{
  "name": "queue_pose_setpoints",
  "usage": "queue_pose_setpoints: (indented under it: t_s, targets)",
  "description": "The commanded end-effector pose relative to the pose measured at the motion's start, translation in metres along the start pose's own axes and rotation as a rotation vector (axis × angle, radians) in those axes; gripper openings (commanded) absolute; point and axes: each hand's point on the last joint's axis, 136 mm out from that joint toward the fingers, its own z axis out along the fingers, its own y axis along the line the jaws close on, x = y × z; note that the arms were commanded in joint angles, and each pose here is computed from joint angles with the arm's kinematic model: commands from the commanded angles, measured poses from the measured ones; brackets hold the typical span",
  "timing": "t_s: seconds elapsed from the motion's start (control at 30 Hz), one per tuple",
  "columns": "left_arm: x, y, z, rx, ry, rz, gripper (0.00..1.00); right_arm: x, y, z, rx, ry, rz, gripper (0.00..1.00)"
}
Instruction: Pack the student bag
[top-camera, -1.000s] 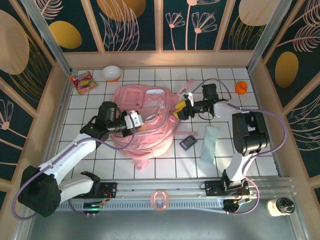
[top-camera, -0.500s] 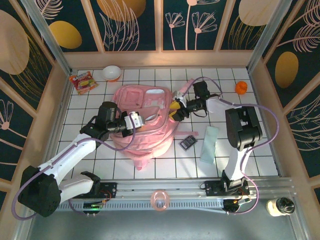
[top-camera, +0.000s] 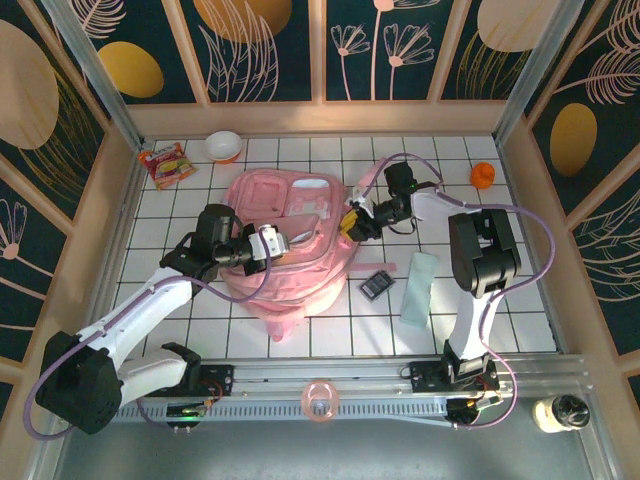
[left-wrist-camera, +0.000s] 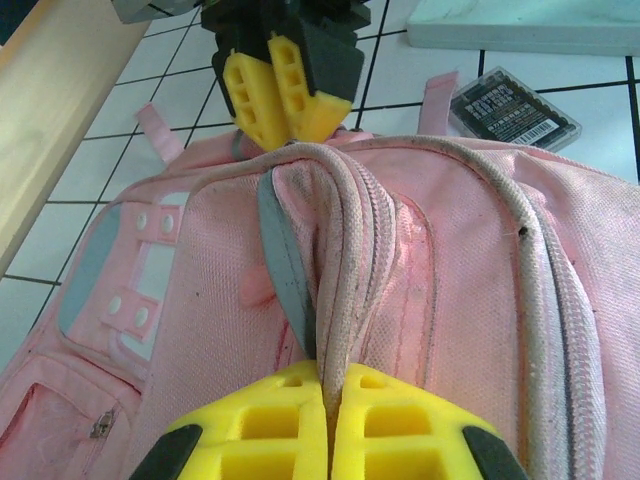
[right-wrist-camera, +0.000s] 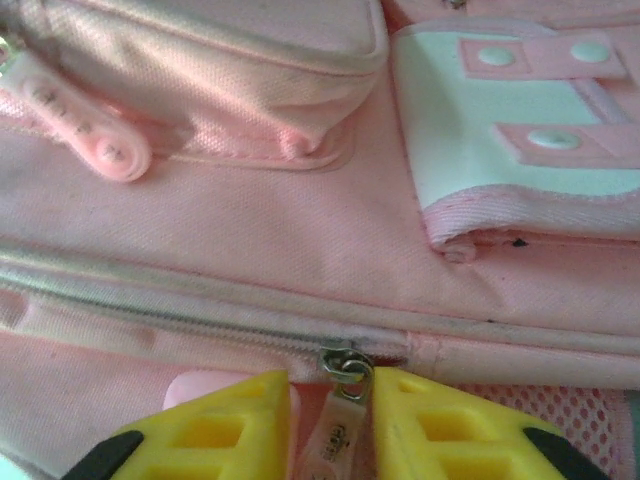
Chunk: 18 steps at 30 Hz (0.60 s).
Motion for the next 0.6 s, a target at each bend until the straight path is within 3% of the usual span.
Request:
queue_pose_setpoints:
  t_s: [0.0,0.17,0.27,0.33,0.57]
  targets:
    - [-0.034,0.011,-0.011,-0.033,-0.134,0.079,0.0,-0.008,0.013,-0.004,-0.022,-0.005,0.01,0.2]
    - [-0.035,0.01,-0.012,-0.033,-0.14,0.078,0.0,-0.011,0.014,-0.002,-0.038,-0.027,0.026,0.18]
    - [-0.037,0.01,-0.012,-0.029,-0.151,0.072,0.0,-0.011,0.012,0.0,-0.029,-0.027,0.039,0.28]
    - [-0.04,0.01,-0.012,-0.025,-0.163,0.071,0.0,-0.008,0.007,0.001,-0.01,-0.018,0.048,0.28]
    - [-0.031,0.019,-0.008,-0.065,-0.116,0.044,0.0,-0.018,0.01,-0.007,0.003,-0.014,0.061,0.04]
